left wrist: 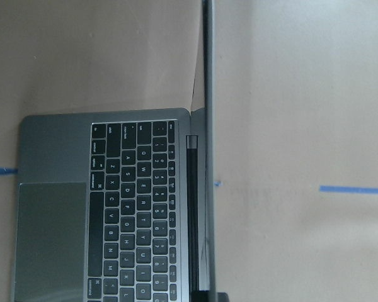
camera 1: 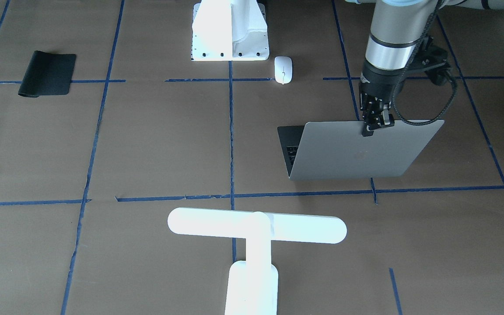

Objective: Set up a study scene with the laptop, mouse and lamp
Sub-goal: 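Slide the laptop with the left gripper toward the white lamp, centering it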

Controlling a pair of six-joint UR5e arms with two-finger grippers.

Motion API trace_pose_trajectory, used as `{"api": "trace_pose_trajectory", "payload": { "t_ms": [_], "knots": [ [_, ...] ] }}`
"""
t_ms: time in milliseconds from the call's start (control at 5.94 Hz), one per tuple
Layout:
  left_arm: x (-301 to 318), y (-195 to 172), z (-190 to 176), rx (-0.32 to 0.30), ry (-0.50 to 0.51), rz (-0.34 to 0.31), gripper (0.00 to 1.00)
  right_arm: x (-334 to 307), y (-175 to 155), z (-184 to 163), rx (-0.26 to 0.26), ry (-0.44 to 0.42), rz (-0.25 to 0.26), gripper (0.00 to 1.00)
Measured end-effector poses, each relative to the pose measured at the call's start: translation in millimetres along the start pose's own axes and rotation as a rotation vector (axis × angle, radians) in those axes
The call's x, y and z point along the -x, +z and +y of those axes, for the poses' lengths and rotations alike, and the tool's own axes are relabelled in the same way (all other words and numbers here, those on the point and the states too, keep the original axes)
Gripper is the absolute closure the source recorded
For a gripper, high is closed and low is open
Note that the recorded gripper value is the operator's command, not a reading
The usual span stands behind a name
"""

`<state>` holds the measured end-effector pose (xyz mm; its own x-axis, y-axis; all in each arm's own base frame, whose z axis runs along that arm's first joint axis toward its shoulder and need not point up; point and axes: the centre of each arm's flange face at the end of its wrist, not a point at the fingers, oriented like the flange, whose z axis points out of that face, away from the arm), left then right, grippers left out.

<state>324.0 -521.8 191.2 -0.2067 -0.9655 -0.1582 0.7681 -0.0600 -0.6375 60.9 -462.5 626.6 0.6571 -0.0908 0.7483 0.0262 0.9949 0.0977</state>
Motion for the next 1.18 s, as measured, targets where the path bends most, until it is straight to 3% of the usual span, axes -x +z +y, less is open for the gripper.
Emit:
{"api": "trace_pose_trajectory", "payload": {
  "t_ms": [841, 1178],
  "knots": [
    [-32, 15, 188, 0.051, -0.108, -0.02, 0.99, 0, 0, -1, 0.0, 0.001, -0.001, 0.0],
    [-36, 18, 223, 0.064, -0.126, -0.006, 0.98, -1, 1, 0, 0.001, 0.001, -0.001, 0.0]
  ]
}}
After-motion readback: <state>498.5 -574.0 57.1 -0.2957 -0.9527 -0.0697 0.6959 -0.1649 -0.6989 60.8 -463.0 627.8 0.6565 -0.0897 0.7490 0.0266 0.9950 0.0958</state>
